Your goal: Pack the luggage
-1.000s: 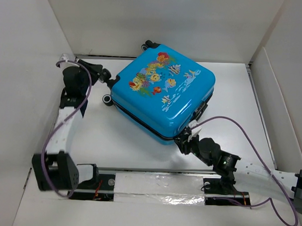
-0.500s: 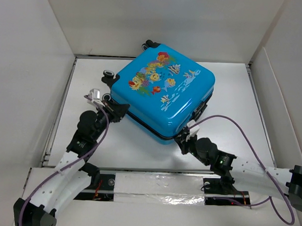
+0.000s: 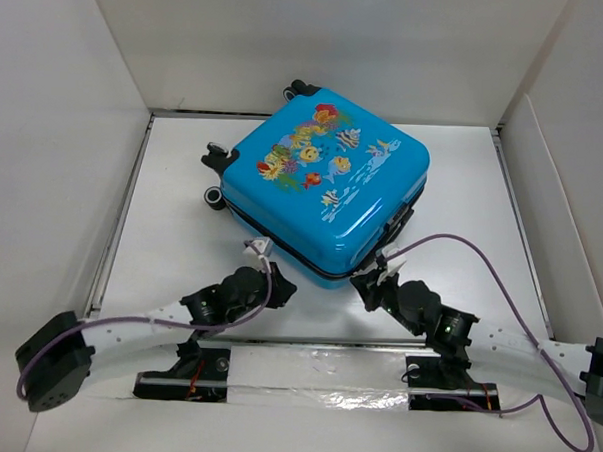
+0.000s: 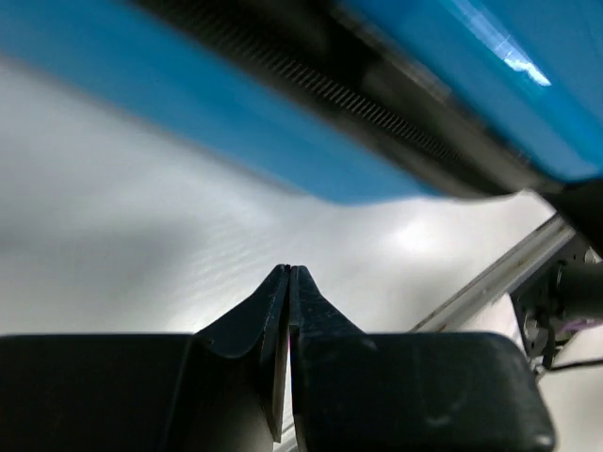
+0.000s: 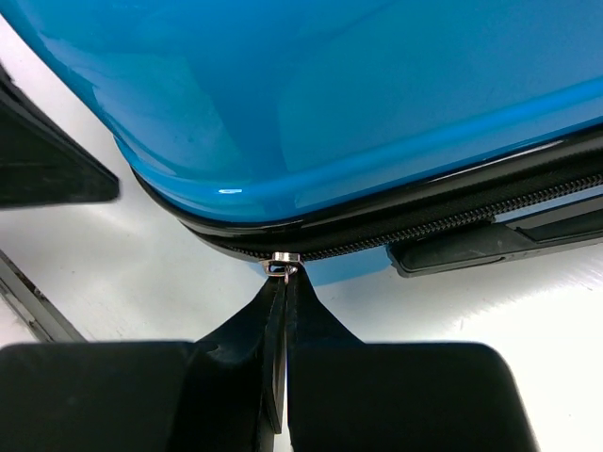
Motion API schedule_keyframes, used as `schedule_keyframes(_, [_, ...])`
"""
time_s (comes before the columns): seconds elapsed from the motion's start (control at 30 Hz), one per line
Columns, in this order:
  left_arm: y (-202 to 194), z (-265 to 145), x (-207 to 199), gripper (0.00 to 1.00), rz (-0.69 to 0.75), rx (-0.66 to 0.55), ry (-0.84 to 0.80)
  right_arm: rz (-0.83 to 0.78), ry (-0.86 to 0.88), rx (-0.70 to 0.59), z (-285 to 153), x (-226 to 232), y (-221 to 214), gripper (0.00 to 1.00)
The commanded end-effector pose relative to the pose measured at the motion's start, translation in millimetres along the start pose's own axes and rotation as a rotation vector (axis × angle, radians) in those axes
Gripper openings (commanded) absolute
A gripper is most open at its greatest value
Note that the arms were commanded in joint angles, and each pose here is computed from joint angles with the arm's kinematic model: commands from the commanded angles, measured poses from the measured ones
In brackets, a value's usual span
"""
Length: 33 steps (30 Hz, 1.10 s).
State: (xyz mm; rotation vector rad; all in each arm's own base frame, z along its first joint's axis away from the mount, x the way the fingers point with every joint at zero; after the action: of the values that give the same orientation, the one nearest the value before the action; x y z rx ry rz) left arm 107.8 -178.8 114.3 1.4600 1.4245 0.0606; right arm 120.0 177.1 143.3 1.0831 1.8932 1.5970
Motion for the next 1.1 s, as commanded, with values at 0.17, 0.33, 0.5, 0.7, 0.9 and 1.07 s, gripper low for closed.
schedule_keyframes(0.17, [43.9, 43.0, -59.8, 0.00, -0.013, -0.211, -0.085, -0.019, 0.034, 0.037, -7.2, 21.6, -0.5, 0.00])
schedule_keyframes(0.33, [45.7, 63.3, -66.9, 0.00, 0.018, -0.210, -0.071, -0.034, 0.153, 0.046, -8.9, 55.3, 5.3, 0.00])
schedule_keyframes(0.5, [54.0, 79.3, -86.4, 0.00, 0.026, -0.203, -0.112, -0.077, 0.216, 0.052, -5.0, 98.1, 18.3, 0.00])
schedule_keyframes(0.7, [54.1, 90.2, -104.1, 0.00, 0.070, -0.185, -0.209, -0.029, 0.090, -0.037, 21.9, 128.3, 35.8, 0.00])
schedule_keyframes(0.9, [72.7, 67.2, -72.3, 0.51, 0.033, -0.194, -0.084, -0.004, 0.036, -0.062, 30.5, 121.7, 24.8, 0.00])
schedule_keyframes(1.07, [98.5, 18.7, -36.3, 0.86, -0.071, -0.144, -0.002, 0.027, 0.028, -0.057, 21.9, 103.6, 14.0, 0.00])
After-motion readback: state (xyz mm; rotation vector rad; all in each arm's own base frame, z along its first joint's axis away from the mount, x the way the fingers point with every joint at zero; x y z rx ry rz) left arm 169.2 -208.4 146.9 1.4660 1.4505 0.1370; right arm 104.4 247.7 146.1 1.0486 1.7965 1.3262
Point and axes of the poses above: each gripper's point midway between its finger pads, its own z axis out along the fingers, its own x axis along the line the jaws close on, y = z × x, the point moved 9 cm from there along -z, back along the fingers, and after that the axes turned 1 degree about -z, right-handed, at the moved point
